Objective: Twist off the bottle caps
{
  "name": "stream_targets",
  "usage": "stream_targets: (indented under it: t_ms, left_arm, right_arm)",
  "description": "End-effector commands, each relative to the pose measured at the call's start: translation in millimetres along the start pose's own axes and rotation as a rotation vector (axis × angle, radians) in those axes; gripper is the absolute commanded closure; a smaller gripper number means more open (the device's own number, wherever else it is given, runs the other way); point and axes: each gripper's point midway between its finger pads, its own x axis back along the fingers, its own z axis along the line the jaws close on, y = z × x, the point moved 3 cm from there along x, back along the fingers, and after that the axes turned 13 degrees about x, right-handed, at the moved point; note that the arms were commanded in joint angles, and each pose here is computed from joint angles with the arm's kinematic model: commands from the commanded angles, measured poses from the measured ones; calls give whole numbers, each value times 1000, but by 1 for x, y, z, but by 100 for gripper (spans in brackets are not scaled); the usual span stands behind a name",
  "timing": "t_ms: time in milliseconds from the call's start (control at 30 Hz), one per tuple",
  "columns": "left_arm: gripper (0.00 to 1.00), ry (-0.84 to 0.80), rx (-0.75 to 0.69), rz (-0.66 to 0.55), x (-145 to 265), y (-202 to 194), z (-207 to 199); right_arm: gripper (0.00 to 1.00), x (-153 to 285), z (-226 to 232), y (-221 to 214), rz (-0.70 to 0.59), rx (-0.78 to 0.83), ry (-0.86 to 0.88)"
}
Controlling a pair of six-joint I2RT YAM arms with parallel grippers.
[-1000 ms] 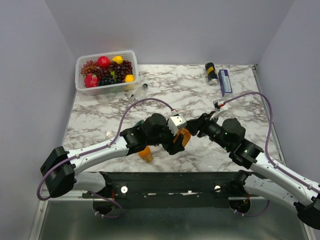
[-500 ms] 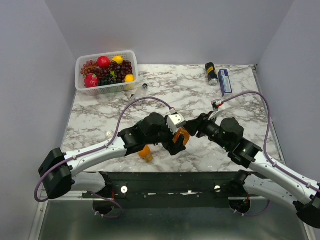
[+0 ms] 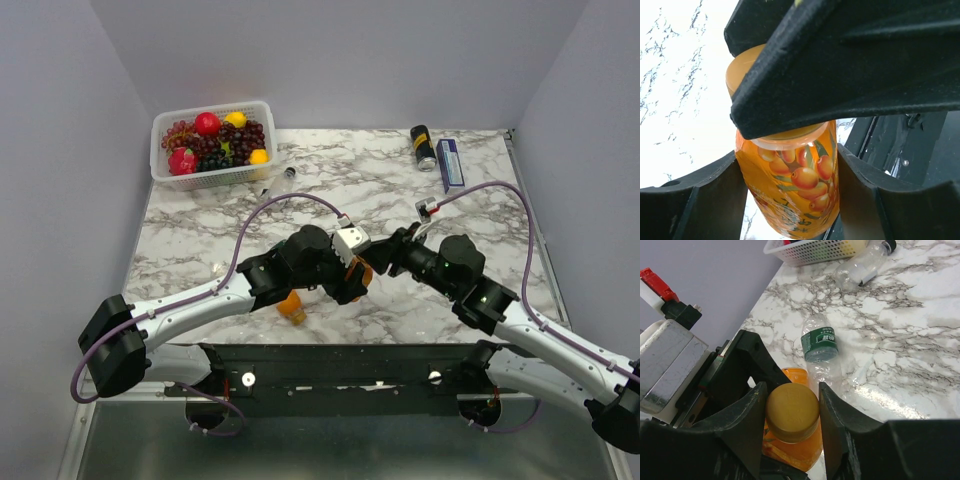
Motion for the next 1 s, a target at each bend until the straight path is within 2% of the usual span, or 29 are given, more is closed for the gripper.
stream_targets:
  t_ms: [0, 267, 633, 767, 967]
  left_arm:
    - [54, -67, -37, -30, 3, 11, -15]
    - [58, -230, -75, -74, 22, 25, -35]
    - [59, -595, -121, -49, 52, 30, -76]
    - [60, -656, -96, -44, 56, 32, -78]
    - [60, -617, -89, -42, 52, 31, -73]
  right_arm:
    - [99, 5, 10, 11, -67, 19, 73]
    - [99, 14, 11, 13, -109, 59, 167]
    - [99, 29, 25, 11, -130, 136, 328]
    - [99, 33, 31, 10, -138, 167, 381]
    - [99, 35, 31, 11, -145, 171, 384]
